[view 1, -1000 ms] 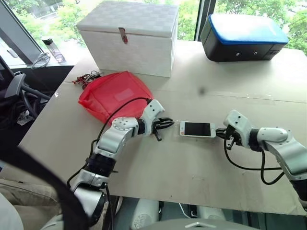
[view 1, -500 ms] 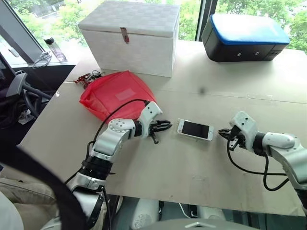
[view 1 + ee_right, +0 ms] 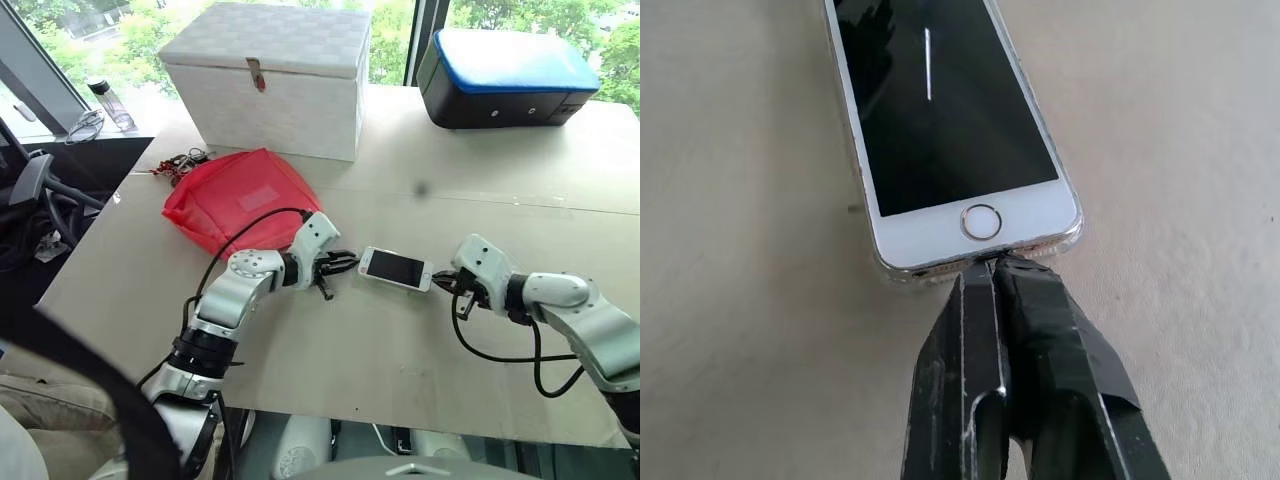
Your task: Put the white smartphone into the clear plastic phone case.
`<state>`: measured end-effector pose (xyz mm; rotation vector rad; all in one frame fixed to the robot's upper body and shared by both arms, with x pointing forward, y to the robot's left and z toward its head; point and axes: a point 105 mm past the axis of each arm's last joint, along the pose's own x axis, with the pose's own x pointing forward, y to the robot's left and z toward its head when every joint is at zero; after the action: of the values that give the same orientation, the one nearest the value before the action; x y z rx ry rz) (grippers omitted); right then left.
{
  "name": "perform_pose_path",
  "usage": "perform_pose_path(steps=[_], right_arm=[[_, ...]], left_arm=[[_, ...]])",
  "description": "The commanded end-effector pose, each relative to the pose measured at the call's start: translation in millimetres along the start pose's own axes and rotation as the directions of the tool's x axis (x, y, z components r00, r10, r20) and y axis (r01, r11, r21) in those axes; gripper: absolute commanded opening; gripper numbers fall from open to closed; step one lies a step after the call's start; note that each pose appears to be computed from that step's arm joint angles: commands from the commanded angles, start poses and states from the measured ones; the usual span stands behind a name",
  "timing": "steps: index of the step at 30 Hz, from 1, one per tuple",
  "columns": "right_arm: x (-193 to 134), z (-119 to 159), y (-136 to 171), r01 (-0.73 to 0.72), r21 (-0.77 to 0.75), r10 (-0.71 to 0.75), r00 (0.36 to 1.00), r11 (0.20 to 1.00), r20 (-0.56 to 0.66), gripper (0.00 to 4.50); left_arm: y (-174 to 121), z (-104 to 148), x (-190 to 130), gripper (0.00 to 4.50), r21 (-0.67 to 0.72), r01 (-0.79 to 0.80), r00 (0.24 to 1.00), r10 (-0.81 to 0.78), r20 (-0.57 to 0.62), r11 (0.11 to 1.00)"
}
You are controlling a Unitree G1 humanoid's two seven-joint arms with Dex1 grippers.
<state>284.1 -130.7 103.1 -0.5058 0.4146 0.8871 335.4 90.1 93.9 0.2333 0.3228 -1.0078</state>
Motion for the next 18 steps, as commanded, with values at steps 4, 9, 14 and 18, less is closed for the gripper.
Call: perform_pose_path(steps=[4, 9, 14, 18], right_arm=[[10, 15, 17, -0.072, -0.047, 0.075, 0.995, 0.996, 0.065, 0.00], [17, 18, 22, -0.085, -0.046, 0.089, 0.992, 0.995, 0.084, 0.00], [12, 6, 12, -0.023, -0.042, 0.025, 0.998, 0.999, 0.051, 0.00], [-4, -4, -2, 0.031, -0.040, -0.030, 0.999, 0.999, 0.013, 0.00]], left_arm=[[-16, 13, 4, 0.53, 0.040, 0.059, 0.998, -0.060, 0.034, 0.997], [-16, 14, 6, 0.53, 0.043, 0.060, 0.998, -0.062, 0.028, 0.997], [-6, 14, -3, 0.53, 0.036, 0.012, 1.000, -0.013, 0.021, 0.999], [4, 9, -15, 0.53, 0.035, -0.025, 1.000, 0.025, -0.001, 0.999]])
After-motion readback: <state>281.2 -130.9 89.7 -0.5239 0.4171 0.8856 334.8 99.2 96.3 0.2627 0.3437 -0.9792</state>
